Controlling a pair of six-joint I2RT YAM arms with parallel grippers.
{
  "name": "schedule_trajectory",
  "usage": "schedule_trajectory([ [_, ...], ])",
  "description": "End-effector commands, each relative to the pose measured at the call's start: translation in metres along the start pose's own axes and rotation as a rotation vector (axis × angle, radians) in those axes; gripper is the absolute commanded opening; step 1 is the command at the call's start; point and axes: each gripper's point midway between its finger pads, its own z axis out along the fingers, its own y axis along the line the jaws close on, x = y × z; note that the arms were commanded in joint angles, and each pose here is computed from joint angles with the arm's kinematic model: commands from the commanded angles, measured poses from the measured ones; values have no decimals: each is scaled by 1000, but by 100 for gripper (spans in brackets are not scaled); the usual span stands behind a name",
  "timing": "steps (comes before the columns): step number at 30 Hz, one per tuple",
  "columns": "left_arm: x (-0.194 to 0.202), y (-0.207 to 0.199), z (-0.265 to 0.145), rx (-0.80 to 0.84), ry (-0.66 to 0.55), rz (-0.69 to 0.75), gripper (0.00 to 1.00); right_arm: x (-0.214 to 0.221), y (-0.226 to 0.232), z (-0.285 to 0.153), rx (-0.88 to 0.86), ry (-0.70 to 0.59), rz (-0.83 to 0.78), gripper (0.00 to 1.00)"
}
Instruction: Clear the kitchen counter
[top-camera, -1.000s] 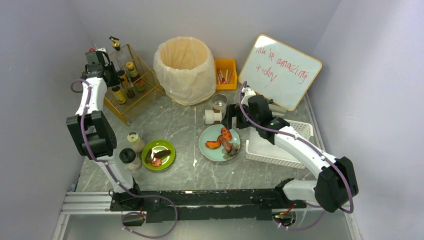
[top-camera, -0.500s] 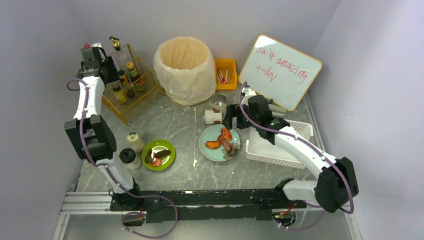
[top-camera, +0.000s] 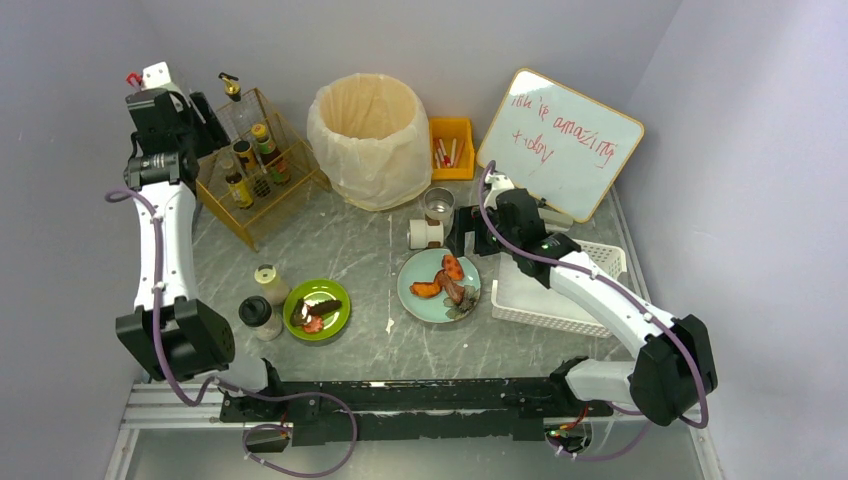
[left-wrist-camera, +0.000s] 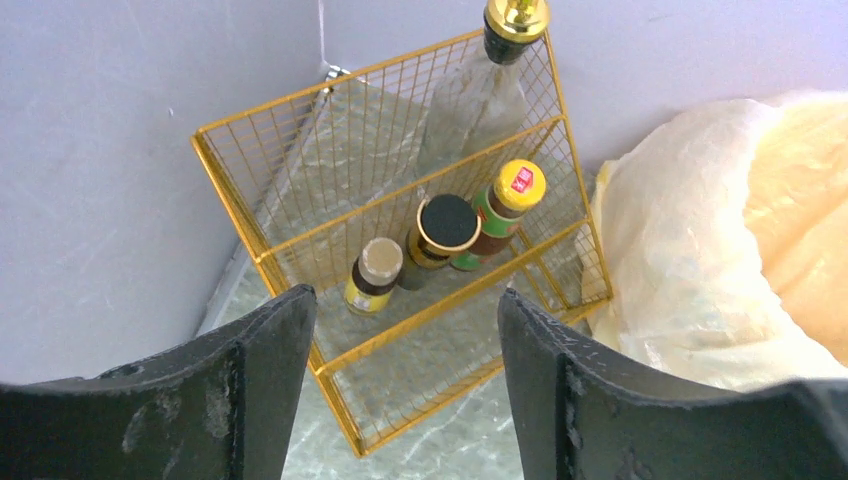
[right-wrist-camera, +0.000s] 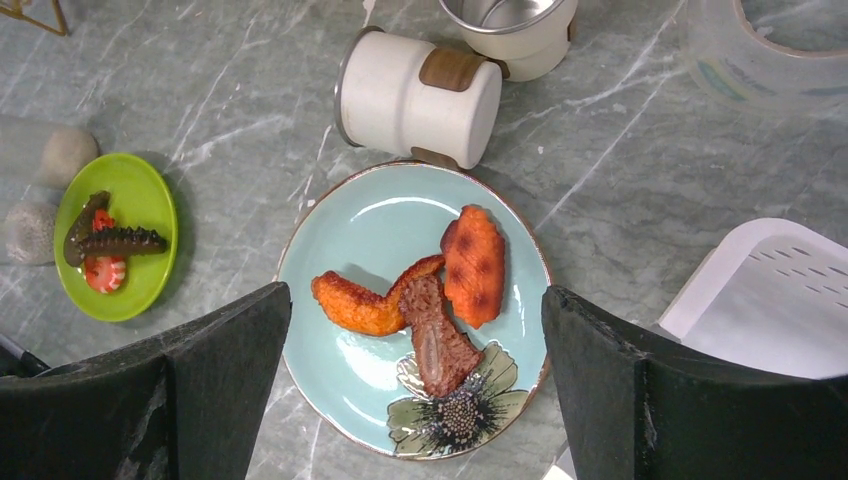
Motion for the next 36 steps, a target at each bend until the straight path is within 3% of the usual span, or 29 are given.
schedule_trajectory([
  [1, 0, -10, -15, 59, -19, -52, 73, -32, 5, -11, 6, -83, 4, 100],
  [10, 14, -16, -35, 97, -2, -88, 81, -43, -1, -14, 66, -95, 27, 100],
  [19, 46, -14, -37, 76, 106, -156, 84, -53, -8, -12, 131, -89, 47, 100],
  [28, 80, 0, -52, -11, 200, -201, 91, -55, -6, -10, 124, -94, 61, 100],
  [29, 82, 2, -55, -18, 207, -198, 96, -54, -6, -8, 120, -92, 62, 100],
  [36, 103, 10, -82, -66, 248, -223, 97, -49, -4, -2, 102, -84, 75, 100],
])
